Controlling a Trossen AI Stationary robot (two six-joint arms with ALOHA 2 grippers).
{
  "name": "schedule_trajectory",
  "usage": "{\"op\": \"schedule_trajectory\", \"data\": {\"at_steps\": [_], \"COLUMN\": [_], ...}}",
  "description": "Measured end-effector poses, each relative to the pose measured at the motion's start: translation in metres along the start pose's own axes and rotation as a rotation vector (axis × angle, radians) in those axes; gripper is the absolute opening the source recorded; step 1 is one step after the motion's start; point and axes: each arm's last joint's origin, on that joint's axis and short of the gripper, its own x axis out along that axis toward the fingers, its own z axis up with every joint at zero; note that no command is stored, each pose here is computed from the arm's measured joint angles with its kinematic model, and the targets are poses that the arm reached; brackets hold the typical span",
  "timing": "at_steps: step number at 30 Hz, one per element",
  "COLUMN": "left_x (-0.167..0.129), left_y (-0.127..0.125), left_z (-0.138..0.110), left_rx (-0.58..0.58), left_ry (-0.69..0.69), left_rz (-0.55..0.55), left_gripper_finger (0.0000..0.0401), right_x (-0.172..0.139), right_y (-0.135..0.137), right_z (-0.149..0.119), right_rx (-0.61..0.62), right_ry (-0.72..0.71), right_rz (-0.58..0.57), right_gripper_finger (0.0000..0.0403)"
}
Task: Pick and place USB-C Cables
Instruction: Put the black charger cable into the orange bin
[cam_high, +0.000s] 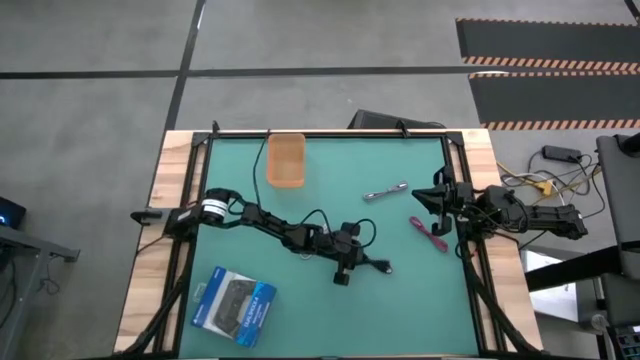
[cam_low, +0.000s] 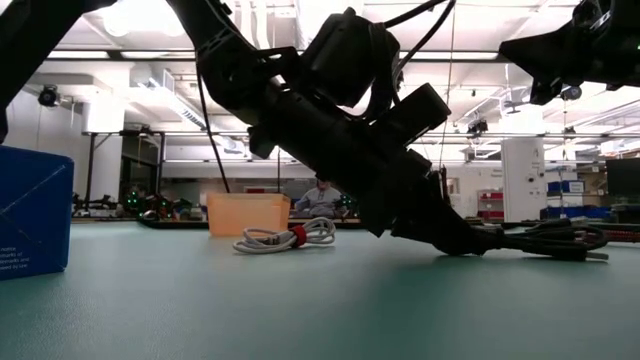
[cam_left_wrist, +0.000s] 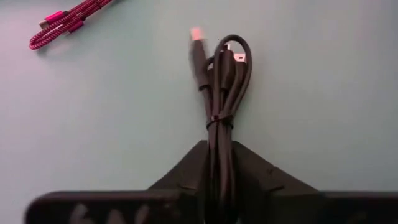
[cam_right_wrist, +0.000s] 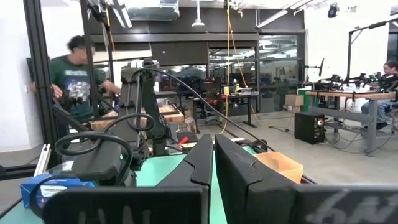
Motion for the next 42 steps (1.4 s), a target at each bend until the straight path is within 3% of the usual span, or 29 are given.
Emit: {"op": "schedule_trajectory", "data": {"at_steps": [4, 14, 25, 37, 42], "left_x": [0.000, -0.001, -0.036, -0.118, -0.144], "left_y": [0.000, -0.002, 0.004, 0.022, 0.026], "left_z": [0.000, 0.003, 0.047, 0.093, 0.098], "left_rx": [-0.001, 0.001, -0.004, -0.030, -0.013], "left_ry": [-0.001, -0.009, -0.103, 0.029, 0.107], "left_rz": [0.001, -0.003, 0.045, 0.390, 0.505], "left_gripper_finger": [0.0012, 0.0012, 0.0012, 0.0012, 0.0012], "right_x": [0.000, 0.000, 0.000, 0.000, 0.000], "right_y": [0.000, 0.000, 0.000, 0.000, 0.000], "right_z": [0.000, 0.000, 0.000, 0.000, 0.000], "right_rx": [0.000, 0.001, 0.001, 0.009, 0.009], "right_ry": [0.000, 0.000, -0.001, -0.001, 0.000], "right_rz": [0.000, 0.000, 0.001, 0.000, 0.000], "right_gripper_finger": [0.0009, 0.0009, 0.0009, 0.0009, 0.0009]}}
